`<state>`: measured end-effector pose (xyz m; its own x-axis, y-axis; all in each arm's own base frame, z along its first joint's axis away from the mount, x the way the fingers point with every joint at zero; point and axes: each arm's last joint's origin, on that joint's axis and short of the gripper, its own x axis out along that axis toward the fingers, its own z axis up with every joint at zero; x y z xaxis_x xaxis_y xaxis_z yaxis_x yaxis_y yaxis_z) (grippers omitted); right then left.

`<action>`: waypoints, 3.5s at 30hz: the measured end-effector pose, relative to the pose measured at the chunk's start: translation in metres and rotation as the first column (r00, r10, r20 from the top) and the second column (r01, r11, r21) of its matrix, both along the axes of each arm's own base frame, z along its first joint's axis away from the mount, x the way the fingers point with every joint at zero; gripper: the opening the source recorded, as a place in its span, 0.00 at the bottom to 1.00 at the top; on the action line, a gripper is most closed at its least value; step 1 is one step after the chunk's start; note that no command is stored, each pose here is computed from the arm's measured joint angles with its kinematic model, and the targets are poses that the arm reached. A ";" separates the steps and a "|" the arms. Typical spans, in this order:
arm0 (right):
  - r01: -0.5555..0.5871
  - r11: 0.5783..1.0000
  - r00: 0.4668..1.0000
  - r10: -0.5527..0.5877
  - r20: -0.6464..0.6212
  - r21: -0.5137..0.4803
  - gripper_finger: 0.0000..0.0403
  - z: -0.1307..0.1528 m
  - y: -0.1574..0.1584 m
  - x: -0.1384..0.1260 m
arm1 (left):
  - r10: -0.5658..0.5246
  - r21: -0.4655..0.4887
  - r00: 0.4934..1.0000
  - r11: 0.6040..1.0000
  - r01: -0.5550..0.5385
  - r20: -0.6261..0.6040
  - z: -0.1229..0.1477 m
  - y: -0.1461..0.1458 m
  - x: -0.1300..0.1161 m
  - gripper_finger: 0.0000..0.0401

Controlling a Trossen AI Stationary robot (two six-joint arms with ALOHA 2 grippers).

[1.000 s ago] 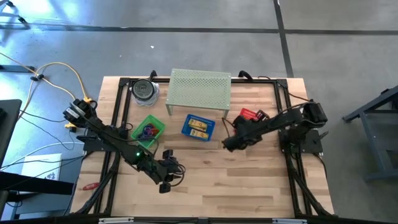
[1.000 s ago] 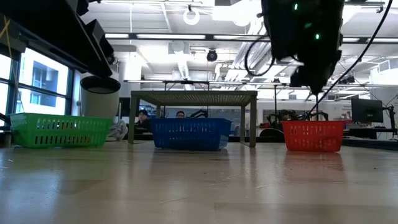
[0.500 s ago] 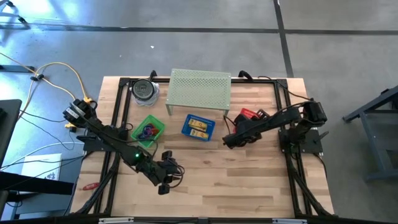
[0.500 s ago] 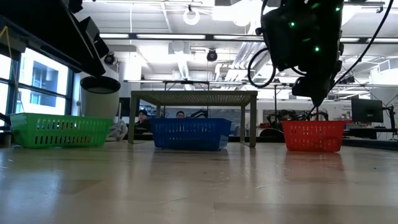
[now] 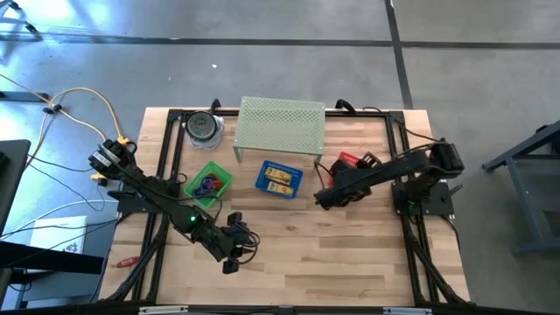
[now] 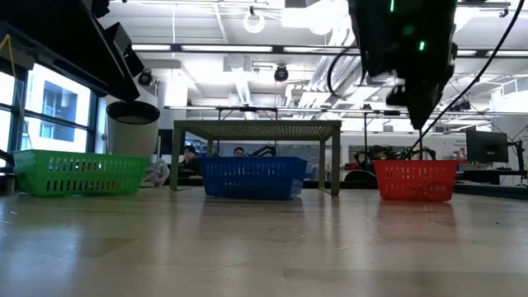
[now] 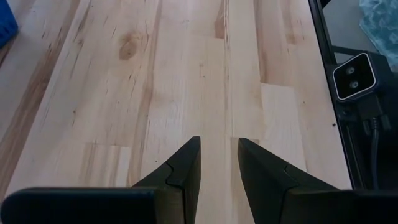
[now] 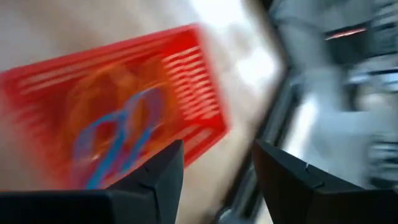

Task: Pick & Place Office Desk Supplies
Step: Put the orange bin on the shelf

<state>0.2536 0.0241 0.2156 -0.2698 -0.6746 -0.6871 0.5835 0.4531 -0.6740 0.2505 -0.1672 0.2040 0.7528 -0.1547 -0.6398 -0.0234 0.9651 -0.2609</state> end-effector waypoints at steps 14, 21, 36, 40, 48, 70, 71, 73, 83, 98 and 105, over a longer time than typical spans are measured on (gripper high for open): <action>-0.137 0.898 0.966 0.027 0.259 0.417 0.45 0.016 0.014 0.019 | -0.001 0.003 1.000 1.000 0.001 -0.004 -0.003 -0.001 0.002 0.26; -0.127 0.903 0.975 0.038 0.217 0.411 0.45 0.003 0.009 0.026 | -0.001 0.028 0.999 1.000 0.002 -0.042 -0.016 -0.004 0.005 0.26; -0.089 0.884 0.980 -0.005 0.199 0.459 0.45 -0.015 -0.006 0.038 | -0.001 0.028 0.999 1.000 0.003 -0.042 -0.018 -0.004 0.006 0.26; -0.118 0.872 0.978 0.018 0.209 0.476 0.45 -0.021 -0.006 0.039 | -0.001 0.028 0.999 1.000 0.002 -0.042 -0.018 -0.004 0.006 0.26; -0.097 0.877 0.981 0.004 0.195 0.471 0.45 -0.033 -0.014 0.034 | -0.002 0.029 0.999 1.000 0.003 -0.042 -0.018 -0.004 0.006 0.26; -0.154 0.820 0.985 0.080 0.156 0.552 0.01 -0.051 -0.015 0.025 | -0.001 0.029 0.999 1.000 0.003 -0.043 -0.018 -0.004 0.006 0.26; -0.142 0.822 0.987 0.077 0.140 0.551 0.01 -0.051 -0.013 0.024 | -0.001 0.029 0.999 1.000 0.003 -0.043 -0.018 -0.004 0.006 0.26; -0.114 0.827 0.992 0.067 0.105 0.551 0.01 -0.049 -0.009 0.020 | -0.001 0.029 0.999 1.000 0.003 -0.043 -0.018 -0.004 0.006 0.26; -0.137 0.826 0.990 0.132 0.049 0.547 0.01 0.006 0.024 0.028 | -0.004 0.029 0.999 1.000 0.005 -0.044 -0.018 -0.004 0.006 0.26; -0.352 0.788 0.933 0.249 0.260 0.505 0.01 0.111 0.026 0.048 | -0.082 -0.039 0.995 0.996 0.080 -0.063 -0.017 -0.012 0.003 0.26; -0.459 0.759 0.886 0.359 0.293 0.461 0.01 0.130 -0.004 0.055 | -0.084 -0.075 0.995 0.994 0.080 -0.050 -0.016 -0.018 0.000 0.26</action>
